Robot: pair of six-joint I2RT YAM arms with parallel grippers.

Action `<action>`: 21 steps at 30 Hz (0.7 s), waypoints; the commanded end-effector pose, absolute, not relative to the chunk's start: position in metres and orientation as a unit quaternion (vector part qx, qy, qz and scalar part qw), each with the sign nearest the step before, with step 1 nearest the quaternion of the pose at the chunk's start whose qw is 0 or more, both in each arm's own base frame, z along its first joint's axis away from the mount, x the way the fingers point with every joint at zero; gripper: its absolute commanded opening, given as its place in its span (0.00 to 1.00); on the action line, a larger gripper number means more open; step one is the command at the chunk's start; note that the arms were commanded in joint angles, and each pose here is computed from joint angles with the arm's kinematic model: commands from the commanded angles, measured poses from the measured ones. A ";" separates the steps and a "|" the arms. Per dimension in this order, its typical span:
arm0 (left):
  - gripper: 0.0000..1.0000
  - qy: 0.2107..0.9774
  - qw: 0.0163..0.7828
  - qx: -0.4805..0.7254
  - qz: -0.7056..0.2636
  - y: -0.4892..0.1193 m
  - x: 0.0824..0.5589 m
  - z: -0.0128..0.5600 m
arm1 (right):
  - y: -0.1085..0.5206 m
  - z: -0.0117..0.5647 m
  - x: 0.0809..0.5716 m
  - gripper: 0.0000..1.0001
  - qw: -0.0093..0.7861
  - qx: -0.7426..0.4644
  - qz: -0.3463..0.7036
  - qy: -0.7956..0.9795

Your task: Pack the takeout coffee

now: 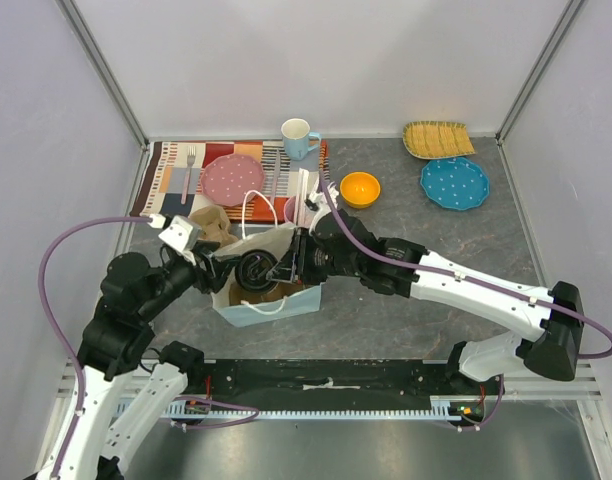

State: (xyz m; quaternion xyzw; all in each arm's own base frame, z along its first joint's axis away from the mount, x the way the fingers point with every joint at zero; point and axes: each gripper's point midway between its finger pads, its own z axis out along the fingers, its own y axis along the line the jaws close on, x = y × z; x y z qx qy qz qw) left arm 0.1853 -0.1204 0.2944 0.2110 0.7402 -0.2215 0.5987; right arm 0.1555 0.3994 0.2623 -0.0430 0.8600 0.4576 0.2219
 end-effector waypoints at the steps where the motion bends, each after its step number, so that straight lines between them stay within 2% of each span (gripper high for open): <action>1: 0.61 0.725 0.613 0.210 -0.232 -0.123 0.184 0.321 | 0.390 0.279 0.167 0.00 0.242 0.000 0.470 0.849; 6: 0.59 0.711 0.608 0.238 -0.261 -0.135 0.176 0.342 | 0.390 0.283 0.173 0.00 0.237 0.012 0.475 0.848; 10: 0.51 0.690 0.583 0.298 -0.308 -0.155 0.160 0.362 | 0.393 0.294 0.174 0.00 0.239 0.010 0.485 0.841; 15: 0.51 0.727 0.461 0.366 -0.353 -0.175 0.151 0.326 | 0.397 0.309 0.171 0.00 0.242 -0.014 0.504 0.829; 21: 0.56 0.680 0.461 0.449 -0.351 -0.181 0.144 0.334 | 0.406 0.304 0.161 0.00 0.234 -0.108 0.498 0.828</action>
